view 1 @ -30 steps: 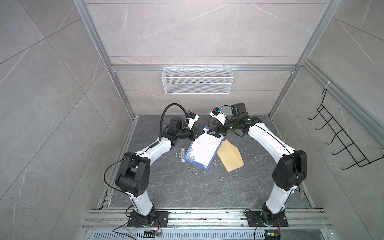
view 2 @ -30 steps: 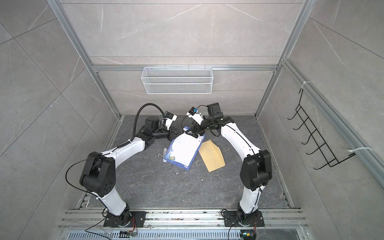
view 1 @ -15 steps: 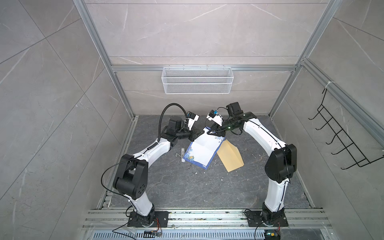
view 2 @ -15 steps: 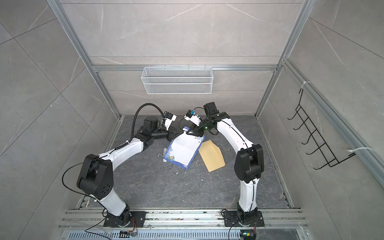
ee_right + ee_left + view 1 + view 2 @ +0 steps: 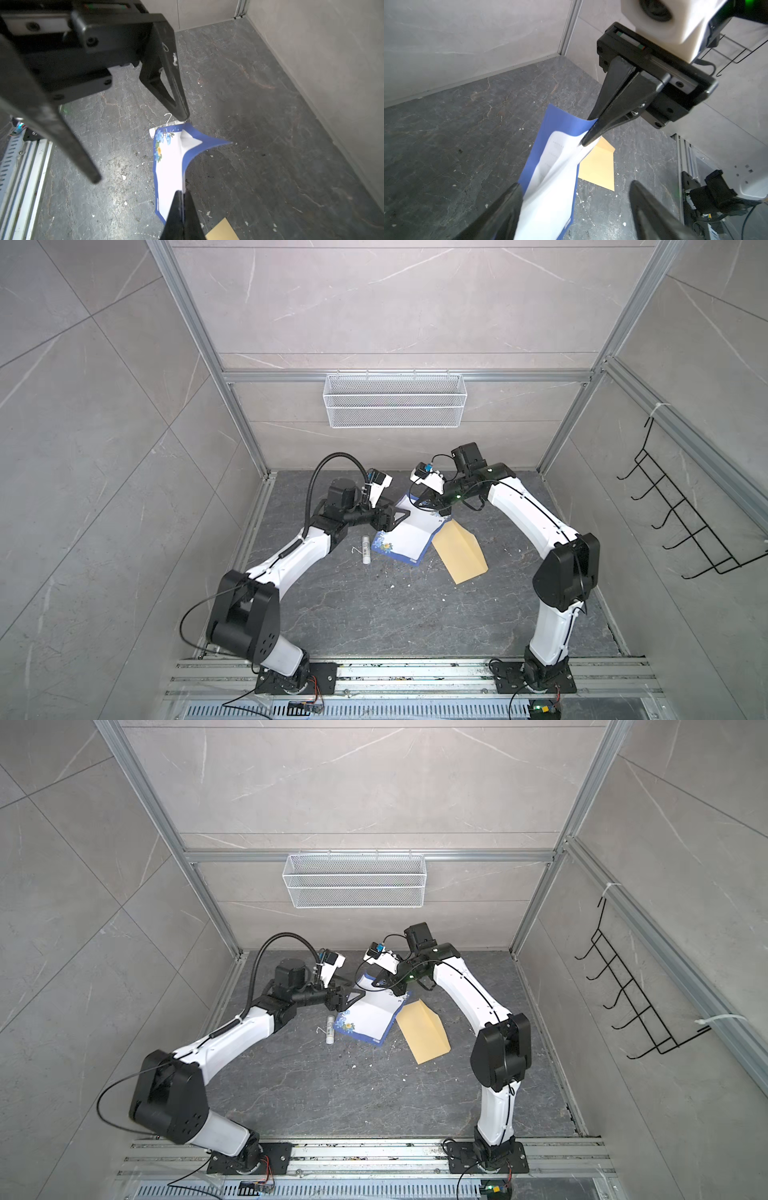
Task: Place the letter into the envelope and seal it
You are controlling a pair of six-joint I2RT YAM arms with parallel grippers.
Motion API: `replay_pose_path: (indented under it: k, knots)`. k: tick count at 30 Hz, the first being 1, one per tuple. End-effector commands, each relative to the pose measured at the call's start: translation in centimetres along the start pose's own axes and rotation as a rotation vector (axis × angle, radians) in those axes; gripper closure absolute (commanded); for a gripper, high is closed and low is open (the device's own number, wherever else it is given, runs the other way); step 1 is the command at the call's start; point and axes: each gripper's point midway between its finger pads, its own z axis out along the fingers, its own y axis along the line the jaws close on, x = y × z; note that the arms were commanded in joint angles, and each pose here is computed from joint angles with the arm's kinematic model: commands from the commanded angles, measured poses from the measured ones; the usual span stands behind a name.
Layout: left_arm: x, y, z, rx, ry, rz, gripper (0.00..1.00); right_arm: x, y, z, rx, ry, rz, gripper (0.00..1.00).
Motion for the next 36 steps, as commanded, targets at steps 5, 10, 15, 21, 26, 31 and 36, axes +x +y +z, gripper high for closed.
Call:
replay_pose_path:
  k: [5, 10, 15, 21, 26, 31, 36]
  knots:
    - [-0.5, -2.9, -4.3, -0.044, -0.145, 0.158, 0.0, -3.9, 6.1, -5.6, 0.14, 0.002, -0.393, 1.0]
    - [0.8, -3.3, -4.5, -0.025, -0.153, 0.191, 0.01, -5.0, 10.1, -7.4, 0.117, -0.033, -0.501, 1.0]
    - [1.2, -4.3, -4.6, 0.027, -0.145, 0.213, 0.06, -4.5, 12.4, -7.7, 0.085, -0.017, -0.545, 1.0]
    - [1.8, -5.1, -4.4, 0.085, -0.128, 0.174, 0.4, -4.2, 12.8, -7.7, 0.109, -0.024, -0.564, 1.0]
    - [2.6, -5.4, -4.3, 0.114, -0.105, 0.119, 0.54, -4.6, 12.4, -8.0, 0.175, -0.058, -0.588, 1.0]
    - [3.6, -6.1, -4.2, 0.13, -0.089, 0.107, 0.53, -5.1, 12.7, -8.2, 0.2, -0.093, -0.598, 1.0]
    - [4.7, -6.0, -3.7, 0.114, -0.064, 0.094, 0.59, -5.4, 13.7, -8.3, 0.193, -0.119, -0.61, 1.0]
